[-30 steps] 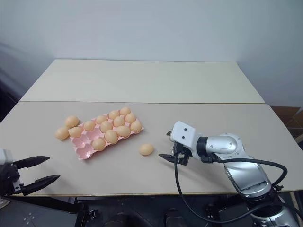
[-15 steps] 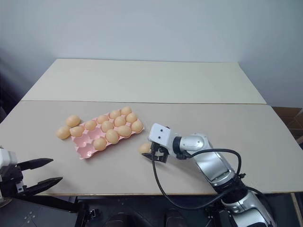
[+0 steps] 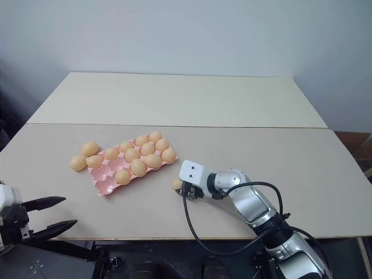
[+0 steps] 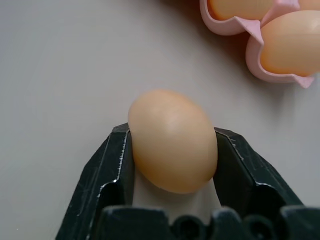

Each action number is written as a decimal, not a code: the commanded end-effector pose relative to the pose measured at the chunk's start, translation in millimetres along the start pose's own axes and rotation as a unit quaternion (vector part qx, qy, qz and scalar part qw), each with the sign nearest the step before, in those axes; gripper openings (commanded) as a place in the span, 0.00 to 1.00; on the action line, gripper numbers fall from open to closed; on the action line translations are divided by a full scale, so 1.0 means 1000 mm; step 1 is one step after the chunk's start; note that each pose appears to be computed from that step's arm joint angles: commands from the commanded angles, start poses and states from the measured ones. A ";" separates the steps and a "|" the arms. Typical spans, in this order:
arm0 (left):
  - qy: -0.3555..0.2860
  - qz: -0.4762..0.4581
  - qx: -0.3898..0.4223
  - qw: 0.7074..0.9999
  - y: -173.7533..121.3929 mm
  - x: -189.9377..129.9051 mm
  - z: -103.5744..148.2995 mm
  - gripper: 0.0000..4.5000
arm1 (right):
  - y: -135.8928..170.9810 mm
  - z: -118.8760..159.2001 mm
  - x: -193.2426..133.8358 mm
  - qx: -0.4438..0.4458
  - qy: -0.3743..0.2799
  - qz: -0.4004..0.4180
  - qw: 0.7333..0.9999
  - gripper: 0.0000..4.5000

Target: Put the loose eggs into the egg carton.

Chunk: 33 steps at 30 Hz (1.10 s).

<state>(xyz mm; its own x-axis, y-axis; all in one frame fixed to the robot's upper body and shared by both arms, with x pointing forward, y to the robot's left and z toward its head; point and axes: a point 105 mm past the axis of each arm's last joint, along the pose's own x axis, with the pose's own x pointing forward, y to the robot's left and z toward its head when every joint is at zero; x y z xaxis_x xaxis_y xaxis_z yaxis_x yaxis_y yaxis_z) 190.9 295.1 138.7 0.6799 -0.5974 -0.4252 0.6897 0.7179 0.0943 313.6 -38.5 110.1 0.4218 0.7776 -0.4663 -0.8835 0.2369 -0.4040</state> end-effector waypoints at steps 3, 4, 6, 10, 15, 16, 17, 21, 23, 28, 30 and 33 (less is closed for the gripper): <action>-0.009 0.011 0.017 1.000 0.001 -0.003 0.007 1.00 | -0.005 0.021 -0.009 -0.039 -0.031 -0.017 0.999 0.44; -0.008 0.012 0.016 1.000 0.001 -0.003 0.006 1.00 | -0.005 0.026 -0.011 -0.044 -0.038 -0.018 0.998 0.44; -0.004 0.015 0.015 1.000 0.002 -0.004 0.005 1.00 | -0.005 0.040 -0.012 -0.059 -0.059 -0.021 0.996 0.44; 0.001 0.021 0.014 1.000 0.005 -0.006 0.002 1.00 | -0.009 0.083 -0.005 -0.083 -0.117 -0.036 0.989 0.44; 0.002 0.025 0.012 1.000 0.006 -0.008 0.002 1.00 | -0.010 0.125 0.020 -0.111 -0.164 -0.051 0.979 0.44; 0.003 0.027 0.012 1.000 0.006 -0.009 0.001 1.00 | -0.008 0.132 0.026 -0.123 -0.170 -0.053 0.976 0.44; 0.005 0.029 0.011 0.999 0.006 -0.010 0.000 1.00 | -0.005 0.140 0.033 -0.129 -0.177 -0.049 0.975 0.44; 0.008 0.039 0.006 0.999 0.006 -0.017 -0.002 1.00 | 0.012 0.160 0.053 -0.156 -0.200 -0.024 0.967 0.44; 0.009 0.044 0.004 0.999 0.006 -0.020 -0.003 1.00 | 0.023 0.167 0.062 -0.165 -0.215 -0.009 0.963 0.44; 0.006 0.052 0.002 0.999 0.004 -0.025 -0.002 1.00 | 0.045 0.182 0.077 -0.169 -0.238 0.024 0.956 0.44; 0.006 0.053 0.001 0.999 0.004 -0.026 -0.002 1.00 | 0.053 0.186 0.083 -0.165 -0.243 0.036 0.955 0.44; 0.005 0.054 0.001 0.999 0.002 -0.026 -0.001 1.00 | 0.060 0.188 0.095 -0.166 -0.242 0.043 0.955 0.44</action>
<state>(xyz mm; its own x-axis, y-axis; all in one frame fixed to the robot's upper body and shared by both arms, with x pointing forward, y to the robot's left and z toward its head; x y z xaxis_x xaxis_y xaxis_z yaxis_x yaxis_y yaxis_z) 175.8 312.6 138.7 0.7295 -0.5208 -0.4434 0.6189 0.7786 0.1038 272.0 145.2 176.2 0.1678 0.9707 -0.1722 -0.7851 0.0259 -0.6188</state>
